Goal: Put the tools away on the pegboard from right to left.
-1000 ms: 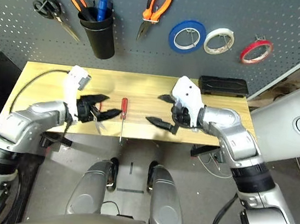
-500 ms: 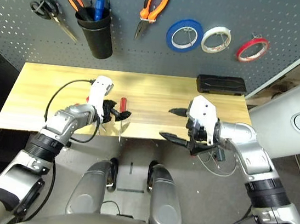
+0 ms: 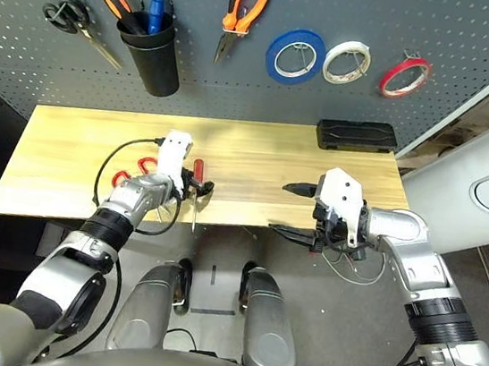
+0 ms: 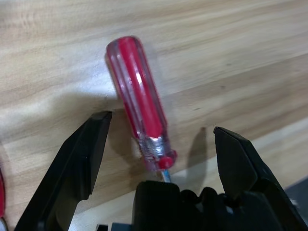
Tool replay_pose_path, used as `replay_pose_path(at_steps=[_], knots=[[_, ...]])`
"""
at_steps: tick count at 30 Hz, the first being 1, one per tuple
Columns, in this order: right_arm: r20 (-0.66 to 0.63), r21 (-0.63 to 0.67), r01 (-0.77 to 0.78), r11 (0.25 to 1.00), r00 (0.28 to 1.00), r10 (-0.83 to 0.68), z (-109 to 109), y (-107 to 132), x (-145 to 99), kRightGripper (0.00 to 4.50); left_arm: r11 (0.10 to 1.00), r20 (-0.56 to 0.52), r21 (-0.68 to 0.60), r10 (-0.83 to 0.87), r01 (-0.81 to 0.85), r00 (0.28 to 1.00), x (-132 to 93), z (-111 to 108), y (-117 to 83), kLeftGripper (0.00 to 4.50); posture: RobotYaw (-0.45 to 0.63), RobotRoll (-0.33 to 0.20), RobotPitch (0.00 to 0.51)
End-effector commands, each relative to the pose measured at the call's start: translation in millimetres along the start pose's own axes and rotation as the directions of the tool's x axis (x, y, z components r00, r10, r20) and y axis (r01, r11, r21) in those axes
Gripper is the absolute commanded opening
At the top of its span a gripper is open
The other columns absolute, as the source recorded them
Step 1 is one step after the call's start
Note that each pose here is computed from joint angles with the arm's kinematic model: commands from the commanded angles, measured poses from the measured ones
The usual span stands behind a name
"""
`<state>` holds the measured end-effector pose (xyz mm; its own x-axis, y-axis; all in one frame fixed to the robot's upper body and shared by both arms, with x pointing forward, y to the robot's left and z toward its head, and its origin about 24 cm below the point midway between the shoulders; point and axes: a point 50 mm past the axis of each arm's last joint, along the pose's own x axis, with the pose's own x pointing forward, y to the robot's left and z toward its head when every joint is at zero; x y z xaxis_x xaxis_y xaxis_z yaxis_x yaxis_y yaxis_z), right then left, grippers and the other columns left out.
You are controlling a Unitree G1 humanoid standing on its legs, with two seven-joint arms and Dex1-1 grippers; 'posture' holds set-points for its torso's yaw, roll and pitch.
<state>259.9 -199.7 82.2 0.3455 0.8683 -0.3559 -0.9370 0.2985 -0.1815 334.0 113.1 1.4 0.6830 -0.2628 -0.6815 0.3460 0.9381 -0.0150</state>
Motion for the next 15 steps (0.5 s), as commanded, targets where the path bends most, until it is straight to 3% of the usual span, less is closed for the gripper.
replay_pose_path(at_steps=[1,4,12,15], knots=[[-0.02,-0.007,0.013,1.0,1.0,-0.013,-3,1,-7,4.47,1.0,-0.029,-0.013,0.02,-0.02,0.999,4,-6,0,4.5,-0.12,0.0,0.265],[-0.04,-0.018,0.015,1.0,0.999,-0.016,-5,0,-9,4.5,0.999,-0.023,-0.02,0.04,-0.041,0.999,6,-5,2,3.84,-0.12,0.0,0.267],[-0.102,-0.004,0.028,1.0,0.994,-0.028,-17,-5,-12,4.5,0.999,0.052,-0.046,0.018,-0.015,0.998,-2,6,6,0.84,-0.09,0.0,0.258],[-0.102,0.036,0.017,0.999,0.995,-0.013,-18,-10,-13,4.5,0.998,0.084,-0.055,0.012,-0.008,0.996,-10,12,6,0.78,-0.08,0.0,0.248]])
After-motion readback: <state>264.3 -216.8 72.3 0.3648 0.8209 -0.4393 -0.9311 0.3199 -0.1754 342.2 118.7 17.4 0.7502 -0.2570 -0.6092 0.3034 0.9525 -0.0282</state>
